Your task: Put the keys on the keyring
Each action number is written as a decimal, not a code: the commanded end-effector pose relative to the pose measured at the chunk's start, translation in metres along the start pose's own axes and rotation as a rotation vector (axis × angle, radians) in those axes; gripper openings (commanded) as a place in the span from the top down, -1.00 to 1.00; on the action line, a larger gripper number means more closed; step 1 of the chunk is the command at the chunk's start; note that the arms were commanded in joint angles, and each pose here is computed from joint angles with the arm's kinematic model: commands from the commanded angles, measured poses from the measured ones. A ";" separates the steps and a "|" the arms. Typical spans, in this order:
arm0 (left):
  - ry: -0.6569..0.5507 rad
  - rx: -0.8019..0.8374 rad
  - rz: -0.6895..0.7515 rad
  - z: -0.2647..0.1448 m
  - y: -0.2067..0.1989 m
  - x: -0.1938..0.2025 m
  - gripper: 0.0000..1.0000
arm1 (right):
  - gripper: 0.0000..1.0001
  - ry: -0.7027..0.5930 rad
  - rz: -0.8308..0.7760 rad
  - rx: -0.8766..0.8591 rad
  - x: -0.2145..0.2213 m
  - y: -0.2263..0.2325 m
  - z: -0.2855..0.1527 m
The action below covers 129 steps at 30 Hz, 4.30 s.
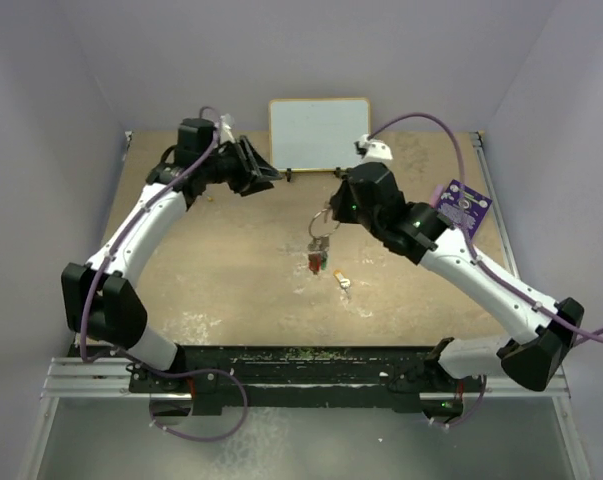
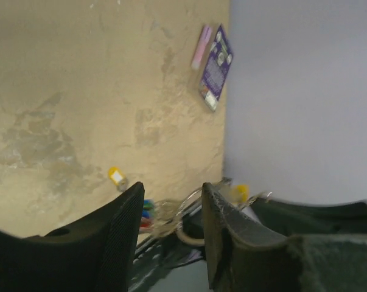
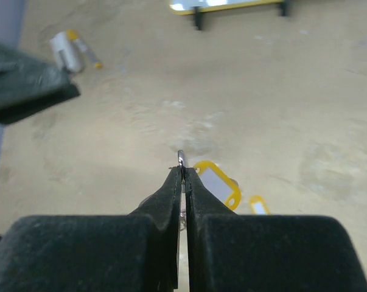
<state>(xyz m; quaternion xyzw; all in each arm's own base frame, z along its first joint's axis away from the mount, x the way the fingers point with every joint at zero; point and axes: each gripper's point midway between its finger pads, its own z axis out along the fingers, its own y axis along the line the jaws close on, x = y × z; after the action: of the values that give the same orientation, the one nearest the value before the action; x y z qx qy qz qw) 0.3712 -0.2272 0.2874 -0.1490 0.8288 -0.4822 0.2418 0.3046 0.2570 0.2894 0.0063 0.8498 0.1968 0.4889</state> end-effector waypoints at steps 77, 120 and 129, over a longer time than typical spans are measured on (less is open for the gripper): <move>-0.003 -0.196 0.881 0.177 0.140 0.263 0.91 | -0.25 0.325 0.623 0.702 0.106 -0.227 -0.033; -0.191 -0.442 1.280 0.142 0.165 0.112 0.93 | 0.95 0.628 0.386 0.676 0.178 -0.253 0.042; -0.191 -0.445 1.264 0.143 0.163 0.112 0.93 | 1.00 0.293 0.316 0.520 0.060 -0.226 0.067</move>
<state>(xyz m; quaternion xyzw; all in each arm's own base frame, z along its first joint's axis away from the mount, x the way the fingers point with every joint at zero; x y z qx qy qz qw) 0.3404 -0.2955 0.0370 0.2897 0.8247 -0.0454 0.4836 0.3073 0.0747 0.0508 0.2578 0.9528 -0.0066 0.1601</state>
